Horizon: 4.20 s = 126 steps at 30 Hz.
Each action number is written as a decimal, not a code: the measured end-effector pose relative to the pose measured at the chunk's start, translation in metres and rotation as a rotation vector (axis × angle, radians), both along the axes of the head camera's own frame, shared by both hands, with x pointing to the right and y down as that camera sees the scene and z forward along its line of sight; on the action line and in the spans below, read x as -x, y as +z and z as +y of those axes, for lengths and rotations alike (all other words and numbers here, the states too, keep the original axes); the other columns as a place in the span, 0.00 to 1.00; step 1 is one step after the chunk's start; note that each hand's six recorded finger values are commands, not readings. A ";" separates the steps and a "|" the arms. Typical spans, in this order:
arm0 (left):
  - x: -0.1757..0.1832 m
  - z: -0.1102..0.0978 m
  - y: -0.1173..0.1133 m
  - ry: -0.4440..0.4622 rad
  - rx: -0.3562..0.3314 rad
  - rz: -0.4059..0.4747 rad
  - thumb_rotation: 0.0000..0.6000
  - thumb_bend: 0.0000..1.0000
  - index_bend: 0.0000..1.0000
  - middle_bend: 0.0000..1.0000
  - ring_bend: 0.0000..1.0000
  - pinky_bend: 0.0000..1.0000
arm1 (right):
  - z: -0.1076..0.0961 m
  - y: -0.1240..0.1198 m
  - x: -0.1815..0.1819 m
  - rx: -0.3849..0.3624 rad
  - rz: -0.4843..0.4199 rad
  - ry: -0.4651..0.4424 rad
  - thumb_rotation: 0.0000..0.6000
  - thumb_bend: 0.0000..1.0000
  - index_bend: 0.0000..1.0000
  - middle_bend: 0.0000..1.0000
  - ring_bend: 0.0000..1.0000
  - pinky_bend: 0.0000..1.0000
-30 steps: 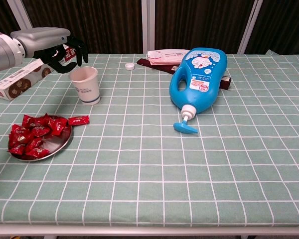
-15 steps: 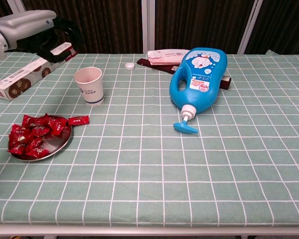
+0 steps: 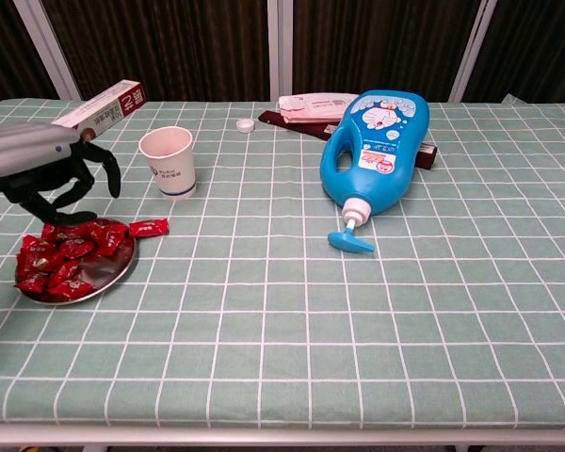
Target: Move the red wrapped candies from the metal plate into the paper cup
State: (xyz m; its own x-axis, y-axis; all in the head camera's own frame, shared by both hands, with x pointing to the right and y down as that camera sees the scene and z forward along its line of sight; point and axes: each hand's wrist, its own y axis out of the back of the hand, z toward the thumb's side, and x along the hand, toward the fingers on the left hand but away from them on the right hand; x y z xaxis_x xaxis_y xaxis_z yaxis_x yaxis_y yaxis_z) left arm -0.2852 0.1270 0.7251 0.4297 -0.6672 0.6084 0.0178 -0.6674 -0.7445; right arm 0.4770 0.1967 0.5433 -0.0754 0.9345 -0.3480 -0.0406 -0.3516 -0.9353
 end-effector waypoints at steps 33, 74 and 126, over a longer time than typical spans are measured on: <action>-0.050 -0.005 0.034 0.052 0.159 -0.128 1.00 0.36 0.44 0.89 0.94 1.00 | 0.005 -0.001 -0.010 0.008 0.013 0.033 1.00 0.06 0.00 0.11 0.05 0.24; -0.051 -0.013 0.029 0.005 -0.002 -0.078 1.00 0.35 0.63 0.91 0.94 1.00 | 0.007 -0.001 -0.015 0.012 0.013 0.045 1.00 0.06 0.00 0.11 0.05 0.26; 0.026 0.014 -0.012 0.017 -0.044 -0.141 1.00 0.29 0.44 0.50 0.91 1.00 | 0.002 0.001 -0.007 0.009 -0.008 0.013 1.00 0.06 0.00 0.11 0.05 0.28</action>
